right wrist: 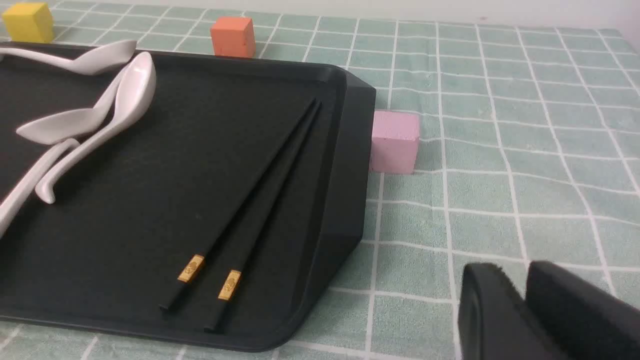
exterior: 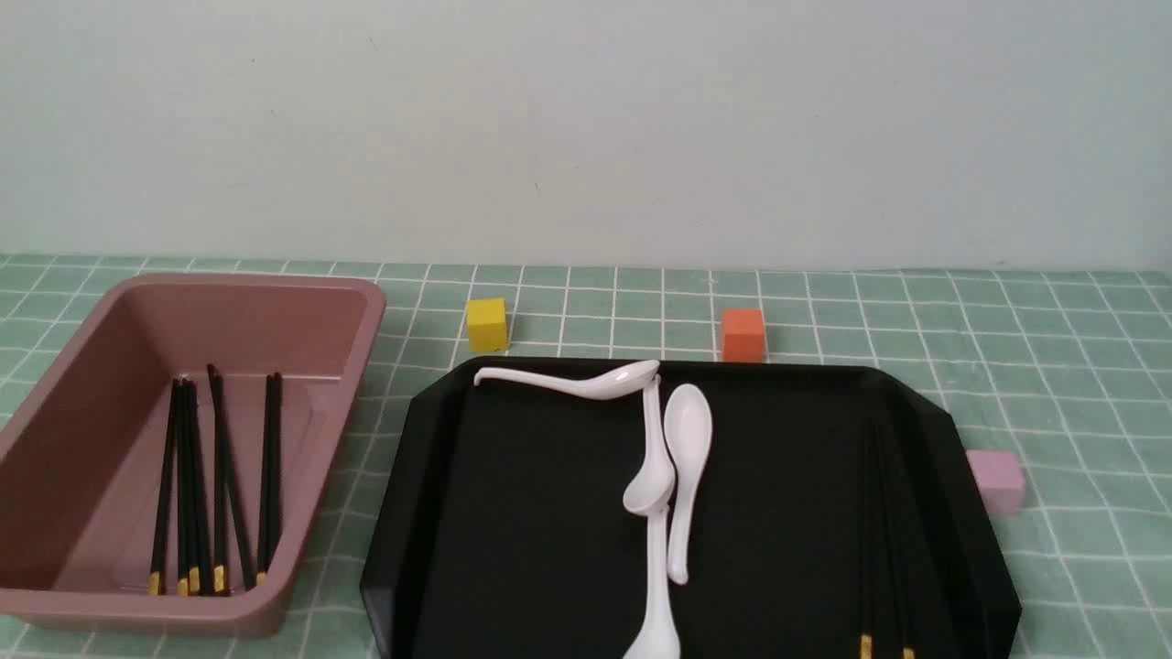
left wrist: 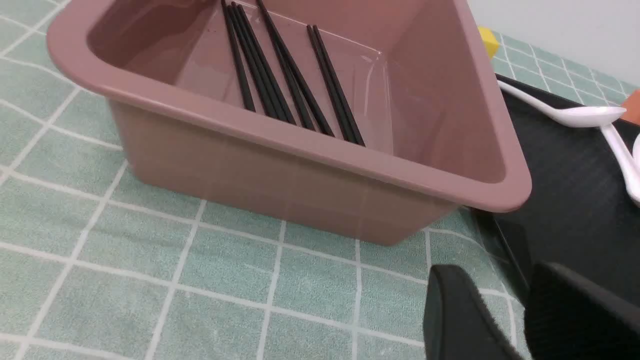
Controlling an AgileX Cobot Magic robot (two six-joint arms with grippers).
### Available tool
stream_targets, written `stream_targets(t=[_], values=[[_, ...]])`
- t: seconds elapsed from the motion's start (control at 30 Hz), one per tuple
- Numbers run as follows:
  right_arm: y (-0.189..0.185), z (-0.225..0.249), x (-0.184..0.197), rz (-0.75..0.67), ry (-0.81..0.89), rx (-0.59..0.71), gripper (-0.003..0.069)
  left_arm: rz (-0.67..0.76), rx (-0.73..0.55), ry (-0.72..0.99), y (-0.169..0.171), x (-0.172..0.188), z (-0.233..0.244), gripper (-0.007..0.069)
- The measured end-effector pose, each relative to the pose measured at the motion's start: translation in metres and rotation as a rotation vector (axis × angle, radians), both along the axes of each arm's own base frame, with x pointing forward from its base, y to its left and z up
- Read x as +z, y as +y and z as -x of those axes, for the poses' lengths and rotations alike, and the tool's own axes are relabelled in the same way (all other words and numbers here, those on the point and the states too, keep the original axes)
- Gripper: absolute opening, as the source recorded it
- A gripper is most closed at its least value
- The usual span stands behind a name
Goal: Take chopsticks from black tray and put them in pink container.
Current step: 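Move the gripper over the chopsticks on the black tray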
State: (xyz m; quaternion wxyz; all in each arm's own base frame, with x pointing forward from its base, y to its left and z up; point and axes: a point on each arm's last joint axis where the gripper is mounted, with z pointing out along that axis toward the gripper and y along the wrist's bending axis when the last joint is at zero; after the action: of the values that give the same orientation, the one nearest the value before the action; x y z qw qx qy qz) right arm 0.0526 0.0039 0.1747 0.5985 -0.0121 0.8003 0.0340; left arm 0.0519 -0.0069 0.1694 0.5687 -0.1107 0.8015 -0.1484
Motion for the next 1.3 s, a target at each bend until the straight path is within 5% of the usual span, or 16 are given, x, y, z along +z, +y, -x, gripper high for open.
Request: stream_targets(t=[1.3], values=[[0.0000, 0.0000, 0.0000, 0.000, 0.000, 0.000, 0.0170, 0.000, 0.000, 0.000, 0.0000, 0.0000, 0.0000, 0.0238]])
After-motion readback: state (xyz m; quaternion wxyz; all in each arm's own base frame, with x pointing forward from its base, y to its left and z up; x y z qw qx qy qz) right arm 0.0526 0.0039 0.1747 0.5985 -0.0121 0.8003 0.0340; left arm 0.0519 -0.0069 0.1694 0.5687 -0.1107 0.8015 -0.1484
